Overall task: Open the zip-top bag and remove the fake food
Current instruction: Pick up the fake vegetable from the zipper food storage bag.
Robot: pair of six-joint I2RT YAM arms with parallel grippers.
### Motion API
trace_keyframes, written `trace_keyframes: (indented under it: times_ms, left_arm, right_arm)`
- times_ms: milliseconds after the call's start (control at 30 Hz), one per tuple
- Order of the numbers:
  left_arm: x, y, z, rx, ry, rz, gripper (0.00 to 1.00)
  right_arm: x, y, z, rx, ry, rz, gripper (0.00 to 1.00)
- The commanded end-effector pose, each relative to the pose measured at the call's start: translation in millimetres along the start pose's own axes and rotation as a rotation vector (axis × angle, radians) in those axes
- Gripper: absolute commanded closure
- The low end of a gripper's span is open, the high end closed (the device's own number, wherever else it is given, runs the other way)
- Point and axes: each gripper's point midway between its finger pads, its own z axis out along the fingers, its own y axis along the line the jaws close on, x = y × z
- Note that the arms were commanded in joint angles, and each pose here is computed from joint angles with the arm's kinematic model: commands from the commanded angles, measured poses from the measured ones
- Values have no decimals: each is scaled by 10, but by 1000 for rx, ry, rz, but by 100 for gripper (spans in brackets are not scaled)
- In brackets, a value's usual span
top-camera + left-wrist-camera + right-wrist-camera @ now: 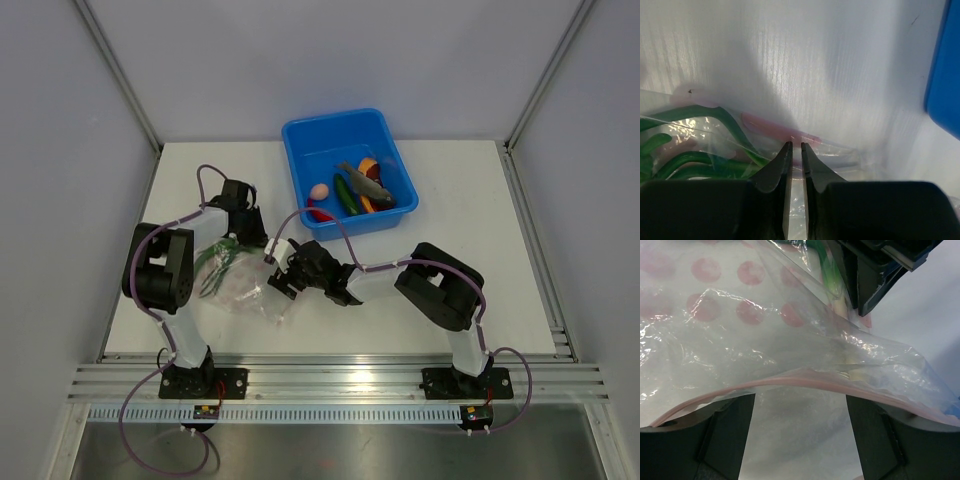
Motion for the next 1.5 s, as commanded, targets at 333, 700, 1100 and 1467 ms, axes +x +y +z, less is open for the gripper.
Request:
trace_keyframes:
  times_ms: [333,700,1100,1467]
  left_arm:
    - [147,-279,-66,77,64,154,85]
    - [250,-164,-5,17,105,159,84]
    - [512,-194,103,-12,195,242,89]
    - [635,-214,145,-39,243,290,97]
  right_arm:
    - [-257,-89,110,46,-68,-14,17]
    - [-260,-186,146,89,-76,17,16]
    - [-206,-381,179,133,-79,32,15]
    - [-165,-649,209,149,-69,107,16]
